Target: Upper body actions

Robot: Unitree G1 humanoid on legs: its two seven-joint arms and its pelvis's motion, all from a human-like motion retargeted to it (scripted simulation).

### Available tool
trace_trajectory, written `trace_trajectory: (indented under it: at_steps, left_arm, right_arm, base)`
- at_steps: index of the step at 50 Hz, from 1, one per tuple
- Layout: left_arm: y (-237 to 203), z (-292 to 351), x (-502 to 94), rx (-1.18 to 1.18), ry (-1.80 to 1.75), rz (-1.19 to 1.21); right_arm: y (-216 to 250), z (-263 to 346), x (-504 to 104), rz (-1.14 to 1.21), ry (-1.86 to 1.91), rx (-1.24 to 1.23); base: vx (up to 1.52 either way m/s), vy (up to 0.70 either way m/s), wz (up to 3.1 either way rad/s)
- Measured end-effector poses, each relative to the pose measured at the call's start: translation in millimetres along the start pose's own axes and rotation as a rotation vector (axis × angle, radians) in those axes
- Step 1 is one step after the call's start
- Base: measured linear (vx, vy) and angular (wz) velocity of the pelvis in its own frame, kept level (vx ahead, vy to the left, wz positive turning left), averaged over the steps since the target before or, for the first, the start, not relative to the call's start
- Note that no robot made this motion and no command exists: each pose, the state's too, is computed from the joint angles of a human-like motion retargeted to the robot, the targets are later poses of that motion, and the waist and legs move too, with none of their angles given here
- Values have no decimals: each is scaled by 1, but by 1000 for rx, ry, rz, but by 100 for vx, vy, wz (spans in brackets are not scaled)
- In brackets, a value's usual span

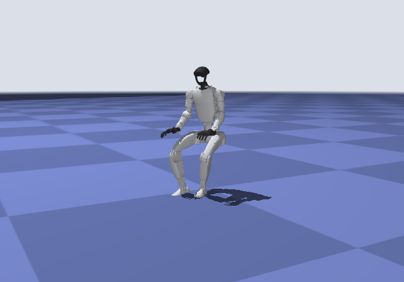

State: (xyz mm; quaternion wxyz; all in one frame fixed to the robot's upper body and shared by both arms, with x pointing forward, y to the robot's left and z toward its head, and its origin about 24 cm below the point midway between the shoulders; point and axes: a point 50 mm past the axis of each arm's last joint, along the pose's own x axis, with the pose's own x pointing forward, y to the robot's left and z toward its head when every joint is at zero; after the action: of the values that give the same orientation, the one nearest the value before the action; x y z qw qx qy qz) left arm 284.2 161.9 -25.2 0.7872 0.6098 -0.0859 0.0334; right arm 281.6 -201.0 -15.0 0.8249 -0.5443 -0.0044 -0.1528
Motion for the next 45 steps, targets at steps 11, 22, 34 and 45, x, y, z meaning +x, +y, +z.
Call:
trace_trajectory:
  at_steps: [11,22,34,45]
  left_arm:
    - [3,2,-2,-52,10,6]
    - [2,-1,-4,-60,37,8]
    - [2,-6,0,5,53,-48]
    - [3,-10,-1,10,68,-47]
  right_arm:
    - [2,0,0,8,14,16]
    - [6,3,-1,18,15,37]
    - [5,2,-1,18,20,40]
    - [6,5,1,22,15,47]
  base:
    - [0,-1,-1]
    - [0,0,0]
    - [0,0,0]
    - [0,0,0]
